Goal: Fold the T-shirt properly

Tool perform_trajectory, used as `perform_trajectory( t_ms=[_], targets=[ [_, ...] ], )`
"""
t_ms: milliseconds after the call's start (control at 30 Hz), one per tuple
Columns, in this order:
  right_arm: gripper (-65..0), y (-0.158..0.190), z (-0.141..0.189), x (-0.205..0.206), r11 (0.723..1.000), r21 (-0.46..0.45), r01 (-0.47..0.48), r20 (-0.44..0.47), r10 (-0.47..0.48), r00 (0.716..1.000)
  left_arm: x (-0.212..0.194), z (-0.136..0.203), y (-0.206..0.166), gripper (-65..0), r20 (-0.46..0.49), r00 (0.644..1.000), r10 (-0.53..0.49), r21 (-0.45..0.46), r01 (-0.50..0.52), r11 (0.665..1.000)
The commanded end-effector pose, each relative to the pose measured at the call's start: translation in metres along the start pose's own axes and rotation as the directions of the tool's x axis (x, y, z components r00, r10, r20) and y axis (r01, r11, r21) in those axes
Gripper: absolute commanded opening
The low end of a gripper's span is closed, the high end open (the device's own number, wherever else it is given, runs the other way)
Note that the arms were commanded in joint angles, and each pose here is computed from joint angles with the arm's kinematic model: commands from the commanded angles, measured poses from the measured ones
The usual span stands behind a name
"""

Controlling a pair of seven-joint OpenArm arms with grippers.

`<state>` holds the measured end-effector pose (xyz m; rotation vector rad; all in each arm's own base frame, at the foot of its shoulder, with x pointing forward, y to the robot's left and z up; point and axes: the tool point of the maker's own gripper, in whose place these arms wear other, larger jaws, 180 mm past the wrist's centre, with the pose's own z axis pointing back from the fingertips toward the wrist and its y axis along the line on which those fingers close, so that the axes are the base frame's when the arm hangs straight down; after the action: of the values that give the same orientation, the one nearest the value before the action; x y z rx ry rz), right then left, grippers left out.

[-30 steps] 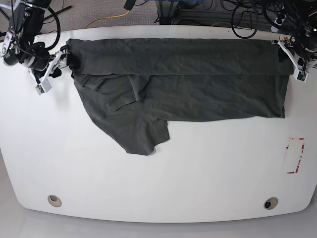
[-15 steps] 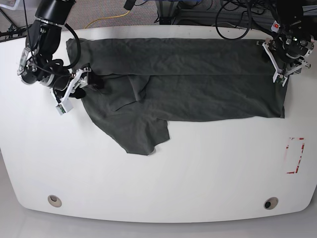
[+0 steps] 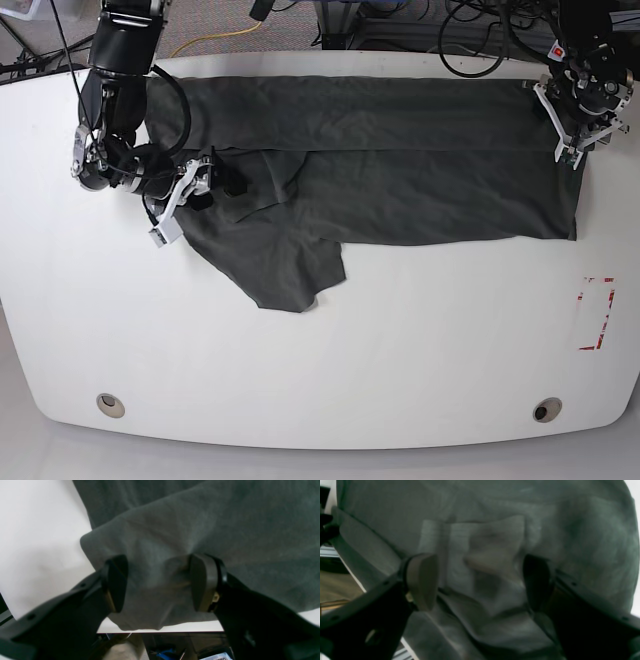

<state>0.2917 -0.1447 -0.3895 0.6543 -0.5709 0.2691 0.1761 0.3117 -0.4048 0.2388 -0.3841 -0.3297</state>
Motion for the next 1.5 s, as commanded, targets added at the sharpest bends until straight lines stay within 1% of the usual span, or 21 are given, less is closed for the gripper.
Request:
perform_trajectory(
  t_ms=[0,133,200,233,300,400,433,467,500,633,700,733,800,867,900,1067,1233,1467],
  targets=[
    [-16.2,-0.01,0.006,0.021,0.999,-0.035,-0.027,0.042,0.029,0.999,-0.003,0.002,0.004,-28.5,-0.016,1.0,-0.009,0.016,0.01,1.0],
    [-16.2,-0.022,0.006,0.02,0.993,-0.101,-0.057,-0.005,0.057,0.998,-0.003,0.002,0.004,-28.5,-0.016,1.0,-0.009,0.016,0.01,1.0],
    [-16.8,-0.023,0.006,0.019,0.993,-0.105,-0.058,-0.008,0.058,0.998,-0.003,0.002,0.004,-28.5,-0.016,1.0,-0.009,0.016,0.01,1.0],
    [-18.7,-0.023,0.006,0.019,0.993,-0.106,-0.059,-0.009,0.058,0.998,-0.002,0.002,0.005,-28.5,-0.013,1.0,-0.01,0.018,0.01,1.0],
    [-27.0,-0.022,0.005,0.019,0.993,-0.103,-0.057,-0.008,0.057,0.998,-0.002,0.002,0.005,-28.5,-0.013,1.0,-0.01,0.018,0.01,1.0],
    [-43.1,-0.017,-0.001,0.017,0.995,-0.089,-0.049,-0.005,0.049,0.999,-0.002,0.002,0.005,-28.5,-0.013,1.0,-0.01,0.018,0.01,1.0],
    [-46.1,-0.015,-0.002,0.017,0.995,-0.084,-0.047,-0.005,0.047,0.999,-0.002,0.002,0.004,-28.5,-0.013,1.0,-0.011,0.016,0.011,1.0],
    [-47.7,-0.015,-0.003,0.017,0.996,-0.081,-0.046,-0.004,0.046,0.999,-0.002,0.002,0.004,-28.5,-0.013,1.0,-0.011,0.016,0.011,1.0],
    [-47.4,-0.013,-0.005,0.017,0.996,-0.077,-0.044,-0.002,0.044,0.999,-0.002,0.002,0.004,-28.5,-0.013,1.0,-0.012,0.015,0.012,1.0],
    [-41.1,-0.012,-0.006,0.017,0.996,-0.074,-0.043,0.0,0.043,0.999,-0.002,0.002,0.004,-28.5,-0.013,1.0,-0.012,0.015,0.012,1.0],
    [-40.9,-0.009,-0.009,0.017,0.997,-0.065,-0.039,0.003,0.039,0.999,-0.002,0.002,0.004,-28.5,-0.013,1.0,-0.012,0.015,0.012,1.0],
    [-42.8,-0.008,-0.009,0.017,0.997,-0.064,-0.038,0.004,0.039,0.999,-0.002,0.002,0.004,-28.5,-0.013,1.0,-0.012,0.015,0.012,1.0],
    [-50.1,-0.008,-0.01,0.017,0.997,-0.063,-0.038,0.004,0.038,0.999,-0.002,0.002,0.005,-28.5,-0.013,1.0,-0.012,0.018,0.012,1.0],
    [-61.0,-0.008,-0.01,0.017,0.997,-0.063,-0.038,0.004,0.038,0.999,-0.001,0.003,0.006,-28.5,-0.012,1.0,-0.013,0.019,0.013,1.0],
    [-65.0,-0.008,-0.01,0.017,0.997,-0.063,-0.038,0.004,0.038,0.999,-0.001,0.003,0.006,-28.5,-0.011,1.0,-0.013,0.02,0.013,1.0],
    [-65.0,-0.005,-0.008,0.022,0.997,-0.064,-0.05,0.017,0.051,0.999,-0.001,0.003,0.005,-28.5,-0.012,1.0,-0.016,0.019,0.016,1.0],
    [-65.0,0.003,0.0,0.045,0.991,-0.079,-0.112,0.065,0.117,0.991,-0.001,0.003,0.004,-28.5,-0.013,1.0,-0.015,0.017,0.015,1.0],
    [-65.0,0.005,0.003,0.068,0.987,-0.085,-0.138,0.103,0.147,0.984,-0.002,0.002,0.004,-28.5,-0.014,1.0,-0.015,0.017,0.015,1.0]
  ],
)
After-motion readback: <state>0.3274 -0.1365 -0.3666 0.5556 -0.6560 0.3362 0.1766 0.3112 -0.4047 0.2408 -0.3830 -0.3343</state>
